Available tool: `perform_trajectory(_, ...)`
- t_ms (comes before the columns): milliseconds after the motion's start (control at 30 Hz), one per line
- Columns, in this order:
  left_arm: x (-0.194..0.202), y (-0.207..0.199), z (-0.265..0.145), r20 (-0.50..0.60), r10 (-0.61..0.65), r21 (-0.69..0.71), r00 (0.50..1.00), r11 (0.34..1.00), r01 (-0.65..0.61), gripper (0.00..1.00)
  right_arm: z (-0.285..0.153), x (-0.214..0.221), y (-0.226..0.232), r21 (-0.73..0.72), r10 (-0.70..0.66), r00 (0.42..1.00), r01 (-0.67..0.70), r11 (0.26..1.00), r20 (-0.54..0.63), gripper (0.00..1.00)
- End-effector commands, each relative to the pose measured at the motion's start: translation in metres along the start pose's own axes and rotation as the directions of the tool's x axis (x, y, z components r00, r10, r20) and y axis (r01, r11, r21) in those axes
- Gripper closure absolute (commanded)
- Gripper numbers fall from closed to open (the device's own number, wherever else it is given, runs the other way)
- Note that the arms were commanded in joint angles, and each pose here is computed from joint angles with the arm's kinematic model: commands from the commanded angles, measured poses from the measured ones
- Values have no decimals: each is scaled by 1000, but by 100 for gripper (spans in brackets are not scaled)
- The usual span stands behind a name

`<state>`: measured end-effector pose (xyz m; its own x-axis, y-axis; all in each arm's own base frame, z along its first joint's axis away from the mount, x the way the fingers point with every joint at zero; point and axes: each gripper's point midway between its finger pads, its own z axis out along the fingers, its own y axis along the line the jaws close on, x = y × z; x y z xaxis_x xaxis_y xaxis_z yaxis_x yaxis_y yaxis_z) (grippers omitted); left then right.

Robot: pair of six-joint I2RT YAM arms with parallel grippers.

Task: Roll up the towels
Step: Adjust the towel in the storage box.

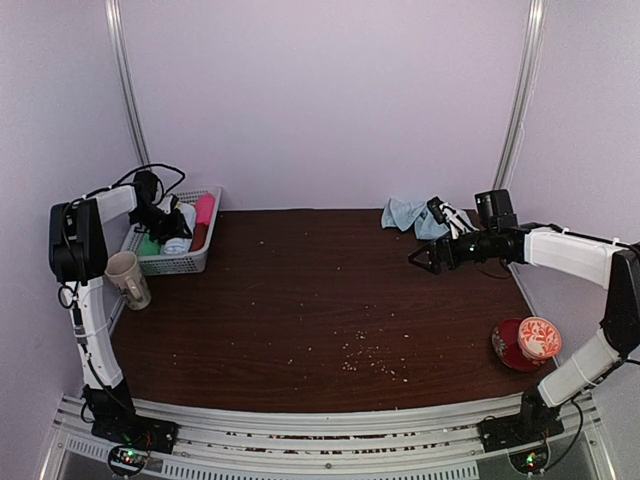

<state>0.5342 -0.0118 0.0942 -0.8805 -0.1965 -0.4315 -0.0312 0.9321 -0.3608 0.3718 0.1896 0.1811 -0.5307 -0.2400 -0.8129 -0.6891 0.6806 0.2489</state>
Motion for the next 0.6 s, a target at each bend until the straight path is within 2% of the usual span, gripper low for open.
perform_trajectory(0,33,-14,3,-114,-63,62,991,996,71,58,0,-12,2,1,-30,999,30,1000,15,0)
perform_trajectory(367,34,-30,-15,-118,-109,115,987,986,123,58,5,-12,12,-15,-54,999,54,998,3,0)
perform_trajectory(567,47,-22,-11,-152,-125,73,980,988,137,57,4,-14,15,-16,-66,998,67,998,8,0)
